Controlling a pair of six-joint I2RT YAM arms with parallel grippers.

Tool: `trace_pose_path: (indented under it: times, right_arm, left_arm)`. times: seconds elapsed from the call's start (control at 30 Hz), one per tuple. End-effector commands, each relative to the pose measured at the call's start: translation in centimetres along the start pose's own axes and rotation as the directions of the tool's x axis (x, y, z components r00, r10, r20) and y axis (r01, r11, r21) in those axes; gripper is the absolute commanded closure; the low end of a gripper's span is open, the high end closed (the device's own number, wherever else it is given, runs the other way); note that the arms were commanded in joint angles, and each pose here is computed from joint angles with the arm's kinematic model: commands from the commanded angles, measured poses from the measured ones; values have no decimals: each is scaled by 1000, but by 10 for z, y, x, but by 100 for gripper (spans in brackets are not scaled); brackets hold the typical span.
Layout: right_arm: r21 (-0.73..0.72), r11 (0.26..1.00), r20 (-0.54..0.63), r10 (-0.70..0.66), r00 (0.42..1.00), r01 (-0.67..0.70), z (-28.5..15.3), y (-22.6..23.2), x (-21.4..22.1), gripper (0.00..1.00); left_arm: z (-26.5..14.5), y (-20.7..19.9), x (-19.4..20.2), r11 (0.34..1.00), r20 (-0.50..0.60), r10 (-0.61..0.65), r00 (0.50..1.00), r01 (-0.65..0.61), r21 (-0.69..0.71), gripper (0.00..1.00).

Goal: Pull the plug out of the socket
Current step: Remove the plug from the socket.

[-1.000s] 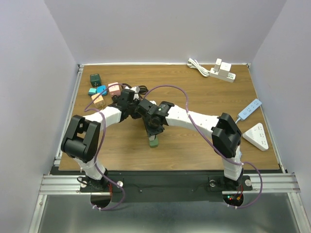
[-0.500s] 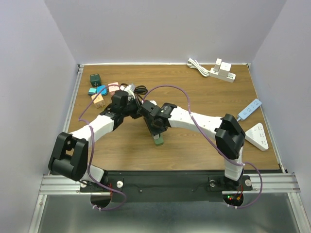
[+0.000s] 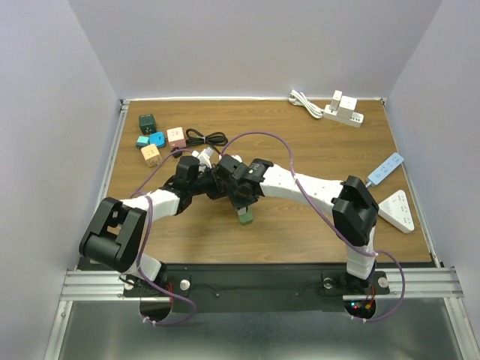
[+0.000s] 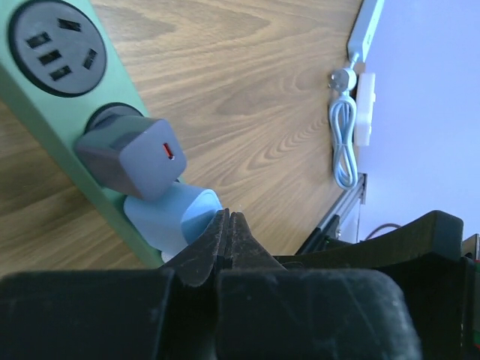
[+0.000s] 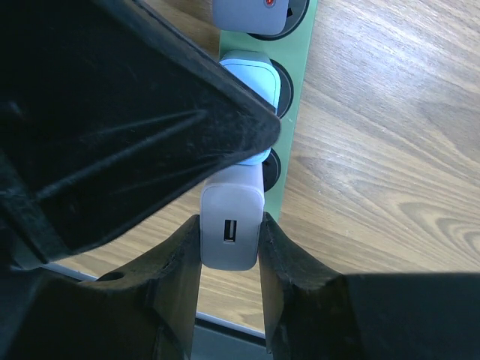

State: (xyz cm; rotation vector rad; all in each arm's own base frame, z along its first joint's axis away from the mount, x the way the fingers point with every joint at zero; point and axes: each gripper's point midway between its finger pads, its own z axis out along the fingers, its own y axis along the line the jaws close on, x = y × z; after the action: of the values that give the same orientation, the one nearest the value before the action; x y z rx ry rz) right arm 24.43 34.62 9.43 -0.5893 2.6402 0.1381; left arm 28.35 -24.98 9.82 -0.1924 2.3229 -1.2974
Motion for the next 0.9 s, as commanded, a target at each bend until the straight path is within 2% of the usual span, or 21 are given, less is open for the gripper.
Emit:
trace_pose_path:
  times: [0.0, 0.2, 0.37, 0.6, 0.87]
  right_arm:
    - [-30, 999, 97, 25, 995, -22, -9, 5, -24, 100]
    - [-45, 997, 120, 74, 990, -69, -11, 8, -37, 99]
    - [-74, 991, 184, 124, 975, -112, -35, 4, -57, 100]
    - [-96, 989, 226, 134, 965, -115, -59, -1, -65, 99]
    - [-102, 989, 249, 133, 959, -111, -78, -10, -62, 100]
  left_arm:
    - [3, -8, 9, 998, -29, 12, 999, -10, 62, 100]
    - [13, 45, 39, 998, -75, -20, 997, 16, -62, 100]
    - [16, 90, 67, 987, -136, -81, 987, 61, -148, 100]
    - [9, 126, 86, 969, -160, -119, 980, 80, -234, 100]
    - [6, 143, 97, 956, -162, -152, 975, 103, -274, 100]
